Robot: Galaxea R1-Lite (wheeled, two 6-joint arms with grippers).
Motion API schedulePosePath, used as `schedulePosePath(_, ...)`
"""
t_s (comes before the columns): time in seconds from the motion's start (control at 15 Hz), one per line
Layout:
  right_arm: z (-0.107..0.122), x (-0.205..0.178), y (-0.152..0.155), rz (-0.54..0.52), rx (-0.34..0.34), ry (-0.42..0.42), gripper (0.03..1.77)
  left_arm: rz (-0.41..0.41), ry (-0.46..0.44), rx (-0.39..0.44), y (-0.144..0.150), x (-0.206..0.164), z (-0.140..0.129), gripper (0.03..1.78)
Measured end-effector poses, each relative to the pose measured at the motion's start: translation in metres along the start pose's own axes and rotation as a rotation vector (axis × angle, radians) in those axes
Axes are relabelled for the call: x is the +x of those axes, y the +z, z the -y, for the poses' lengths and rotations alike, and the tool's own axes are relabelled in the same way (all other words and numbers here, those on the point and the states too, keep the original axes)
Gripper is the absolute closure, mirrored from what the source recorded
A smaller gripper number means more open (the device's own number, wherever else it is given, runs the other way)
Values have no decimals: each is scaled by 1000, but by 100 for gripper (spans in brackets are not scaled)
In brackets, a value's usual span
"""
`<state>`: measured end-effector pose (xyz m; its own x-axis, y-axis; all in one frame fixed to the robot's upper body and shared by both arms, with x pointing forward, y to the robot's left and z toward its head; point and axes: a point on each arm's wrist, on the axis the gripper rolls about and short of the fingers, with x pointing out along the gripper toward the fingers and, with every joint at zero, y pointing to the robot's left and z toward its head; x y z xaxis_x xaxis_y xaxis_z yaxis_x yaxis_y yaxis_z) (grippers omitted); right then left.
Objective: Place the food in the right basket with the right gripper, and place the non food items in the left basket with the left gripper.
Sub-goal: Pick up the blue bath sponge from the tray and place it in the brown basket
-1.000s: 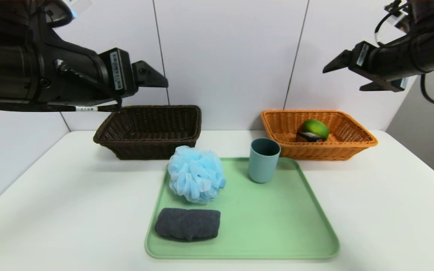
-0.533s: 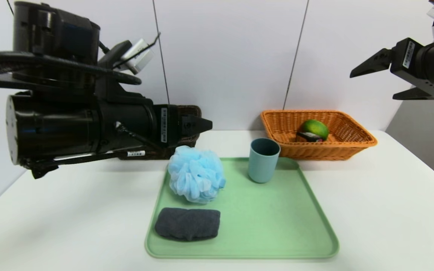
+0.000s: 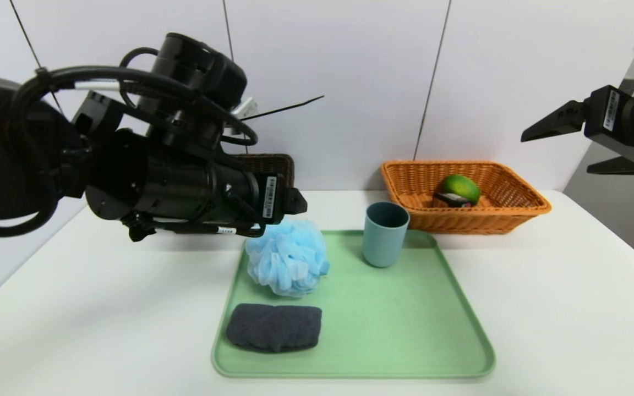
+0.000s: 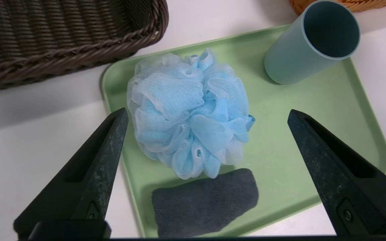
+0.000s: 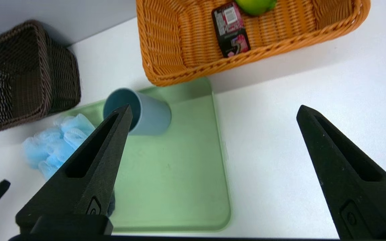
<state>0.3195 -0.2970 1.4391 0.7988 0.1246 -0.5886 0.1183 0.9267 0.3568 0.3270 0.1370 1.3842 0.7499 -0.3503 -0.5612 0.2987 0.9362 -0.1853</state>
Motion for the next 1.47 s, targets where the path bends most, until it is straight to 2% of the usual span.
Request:
schedulePosePath(0.27, 6, -2, -8, -20, 6, 1, 11, -121, 32, -5, 8, 23, 18, 12)
schedulePosePath(0.6, 17, -11, -11, -36, 34, 38, 10, -247, 103, -24, 11, 46, 28, 12)
schedulePosePath(0.8, 21, -17, -19, -49, 37, 40, 10, -258, 182, -5, 7, 62, 29, 12)
schedulePosePath(1.07, 24, -26, -27, -51, 36, 54, 10, -276, 240, 16, 0, 78, 28, 12)
schedulePosePath(1.47, 26, -39, -33, -36, 35, 76, 10, -312, 267, 31, -10, 99, 29, 12)
